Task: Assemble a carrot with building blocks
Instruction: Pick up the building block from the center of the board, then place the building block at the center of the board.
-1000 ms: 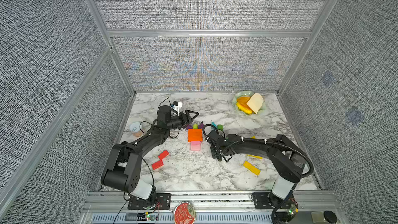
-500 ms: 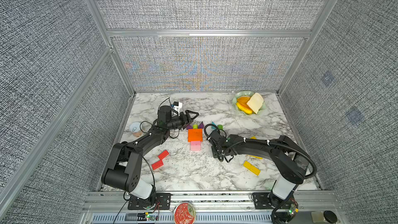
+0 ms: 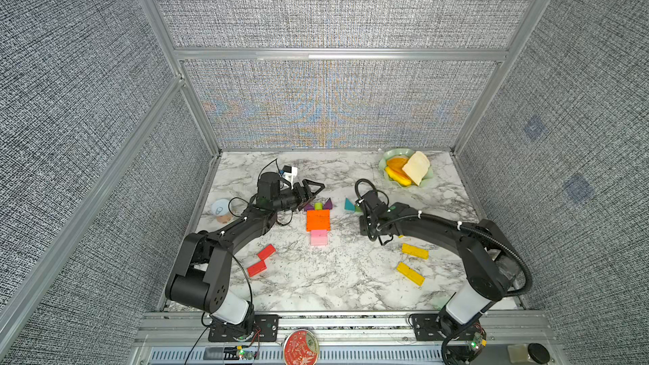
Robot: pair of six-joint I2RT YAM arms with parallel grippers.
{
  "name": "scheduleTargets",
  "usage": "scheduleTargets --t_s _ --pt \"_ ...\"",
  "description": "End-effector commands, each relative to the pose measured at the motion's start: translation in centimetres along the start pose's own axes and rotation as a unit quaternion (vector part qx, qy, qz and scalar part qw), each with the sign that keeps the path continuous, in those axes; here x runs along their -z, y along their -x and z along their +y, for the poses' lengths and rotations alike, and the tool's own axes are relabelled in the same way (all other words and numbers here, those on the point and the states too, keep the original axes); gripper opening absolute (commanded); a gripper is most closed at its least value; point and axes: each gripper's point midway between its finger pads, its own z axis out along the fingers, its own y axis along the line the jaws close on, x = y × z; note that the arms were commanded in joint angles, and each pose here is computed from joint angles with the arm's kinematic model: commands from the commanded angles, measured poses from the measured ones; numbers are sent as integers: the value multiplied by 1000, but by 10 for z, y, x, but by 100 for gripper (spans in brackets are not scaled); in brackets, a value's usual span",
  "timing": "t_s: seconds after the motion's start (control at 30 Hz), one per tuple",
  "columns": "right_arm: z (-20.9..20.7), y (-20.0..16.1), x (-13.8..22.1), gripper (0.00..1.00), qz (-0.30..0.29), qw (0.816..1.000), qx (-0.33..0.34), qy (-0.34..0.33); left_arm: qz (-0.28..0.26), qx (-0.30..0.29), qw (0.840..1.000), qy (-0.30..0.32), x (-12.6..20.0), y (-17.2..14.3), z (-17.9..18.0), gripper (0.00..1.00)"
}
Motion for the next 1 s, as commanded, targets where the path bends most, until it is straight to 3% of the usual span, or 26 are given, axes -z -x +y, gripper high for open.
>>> scheduleTargets --t_s 0.0,0.37,0.97 --pt "-16 22 -6 45 -3 1000 16 -7 -4 -10 1000 -8 1 3 -7 81" --pt "-36 67 -46 45 -9 1000 -4 -6 50 -29 998 -39 -19 -29 -25 81" --pt "-25 72 -75 46 1 1000 -8 6 62 -28 997 -30 -25 -33 -21 81"
